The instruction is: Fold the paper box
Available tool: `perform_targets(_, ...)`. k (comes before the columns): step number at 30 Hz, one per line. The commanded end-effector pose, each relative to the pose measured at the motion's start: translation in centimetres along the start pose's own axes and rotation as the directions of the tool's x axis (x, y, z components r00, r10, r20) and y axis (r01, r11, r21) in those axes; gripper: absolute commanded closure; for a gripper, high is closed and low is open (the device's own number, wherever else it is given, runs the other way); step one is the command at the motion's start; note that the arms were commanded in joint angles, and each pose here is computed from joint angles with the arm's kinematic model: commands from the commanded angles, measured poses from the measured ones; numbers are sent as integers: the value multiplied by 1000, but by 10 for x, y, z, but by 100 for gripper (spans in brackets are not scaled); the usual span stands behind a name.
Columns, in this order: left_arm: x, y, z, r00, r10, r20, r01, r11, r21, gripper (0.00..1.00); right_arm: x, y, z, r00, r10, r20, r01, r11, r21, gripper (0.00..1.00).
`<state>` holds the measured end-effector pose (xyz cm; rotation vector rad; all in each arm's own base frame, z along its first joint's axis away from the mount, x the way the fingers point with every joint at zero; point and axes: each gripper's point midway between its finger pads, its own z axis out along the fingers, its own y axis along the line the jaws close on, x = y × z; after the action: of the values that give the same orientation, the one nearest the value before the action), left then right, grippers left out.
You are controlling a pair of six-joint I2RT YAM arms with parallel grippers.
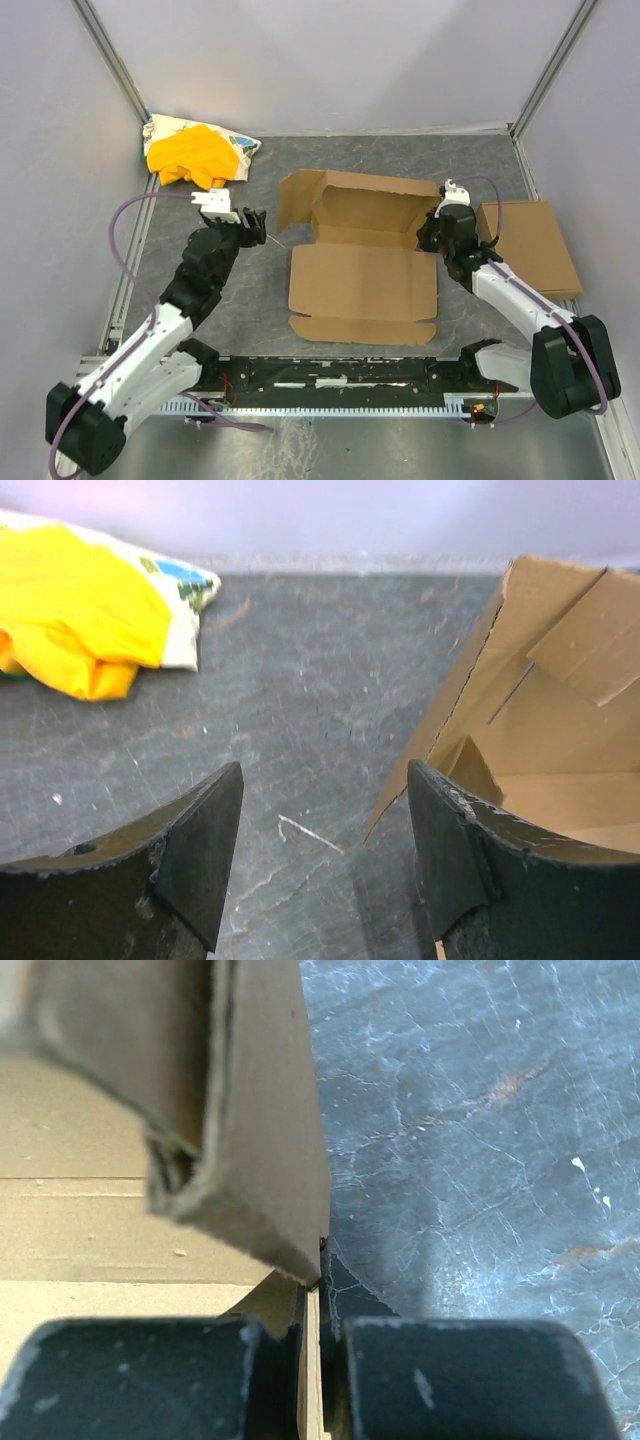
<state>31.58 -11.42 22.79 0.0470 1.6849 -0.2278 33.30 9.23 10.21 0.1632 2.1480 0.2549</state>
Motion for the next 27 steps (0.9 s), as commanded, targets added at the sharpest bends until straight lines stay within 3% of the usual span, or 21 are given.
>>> perform_targets(1, -28, 6, -16, 994, 39, 100, -40, 999, 2, 27, -28, 21, -16, 999, -27, 44, 31, 995, -93, 99)
perform_targets(17, -16, 12, -22, 987, 146, 62, -146, 989, -2, 27, -36, 43, -29, 993, -103, 50, 112, 969, -220, 99)
perform_targets(27, 0, -47, -26, 990, 90, 105, -120, 938, 327, 21, -28, 46, -30, 991, -132, 9, 130, 960, -248, 99)
